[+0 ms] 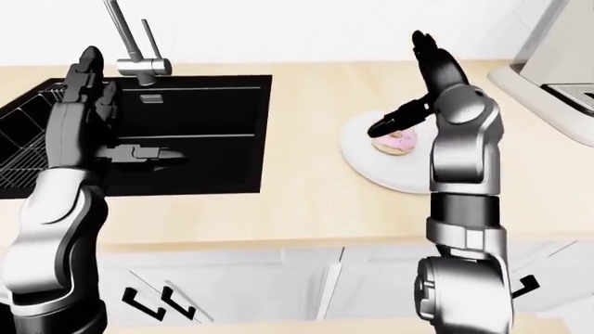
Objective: Place the pastries on the plates.
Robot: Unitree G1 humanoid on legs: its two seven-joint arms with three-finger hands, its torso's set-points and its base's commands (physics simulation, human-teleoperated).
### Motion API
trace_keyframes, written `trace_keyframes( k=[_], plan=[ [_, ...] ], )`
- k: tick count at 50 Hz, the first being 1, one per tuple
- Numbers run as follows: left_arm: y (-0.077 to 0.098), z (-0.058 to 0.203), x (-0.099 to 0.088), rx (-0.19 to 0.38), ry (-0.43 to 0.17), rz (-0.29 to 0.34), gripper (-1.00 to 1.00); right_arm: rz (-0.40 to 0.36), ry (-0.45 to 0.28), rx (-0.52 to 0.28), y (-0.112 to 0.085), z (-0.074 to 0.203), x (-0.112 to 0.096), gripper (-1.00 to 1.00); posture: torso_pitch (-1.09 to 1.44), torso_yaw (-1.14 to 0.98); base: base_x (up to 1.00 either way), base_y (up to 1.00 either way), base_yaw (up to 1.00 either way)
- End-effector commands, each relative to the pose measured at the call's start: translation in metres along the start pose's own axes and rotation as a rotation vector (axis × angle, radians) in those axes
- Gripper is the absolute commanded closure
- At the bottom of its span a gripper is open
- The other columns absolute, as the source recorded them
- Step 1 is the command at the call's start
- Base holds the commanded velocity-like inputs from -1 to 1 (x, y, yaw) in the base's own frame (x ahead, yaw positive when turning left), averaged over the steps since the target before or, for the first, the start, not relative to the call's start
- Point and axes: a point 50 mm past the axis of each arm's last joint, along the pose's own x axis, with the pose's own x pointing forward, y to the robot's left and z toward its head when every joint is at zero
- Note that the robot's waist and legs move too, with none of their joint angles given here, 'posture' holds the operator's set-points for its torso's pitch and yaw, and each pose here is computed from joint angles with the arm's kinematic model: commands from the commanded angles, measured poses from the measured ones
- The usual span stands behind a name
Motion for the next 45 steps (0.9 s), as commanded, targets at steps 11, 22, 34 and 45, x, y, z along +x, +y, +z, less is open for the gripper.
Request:
trace_keyframes(
  k=[11,22,34,45],
  plan=[
    [0.000,0.018,0.003,0.015,-0.089,0.006,-1.00,-0.136,-0.210,0.311,-0.013,0.039,-0.047,-1.00,0.00,0.00,0.00,0.00,0.00],
    [0.002,0.024,0.002,0.021,-0.098,0.006,-1.00,-0.115,-0.252,0.432,0.007,0.041,-0.084,-1.00,0.00,0.00,-0.18,0.00,0.00],
    [0.005,0.033,0.003,0.025,-0.117,0.005,-1.00,-0.098,-0.295,0.493,0.019,0.044,-0.101,-1.00,0.00,0.00,-0.38,0.05,0.00],
    [0.006,0.030,0.002,0.028,-0.113,0.012,-1.00,-0.067,-0.360,0.489,0.031,0.048,-0.105,-1.00,0.00,0.00,-0.23,0.29,0.00]
  ],
)
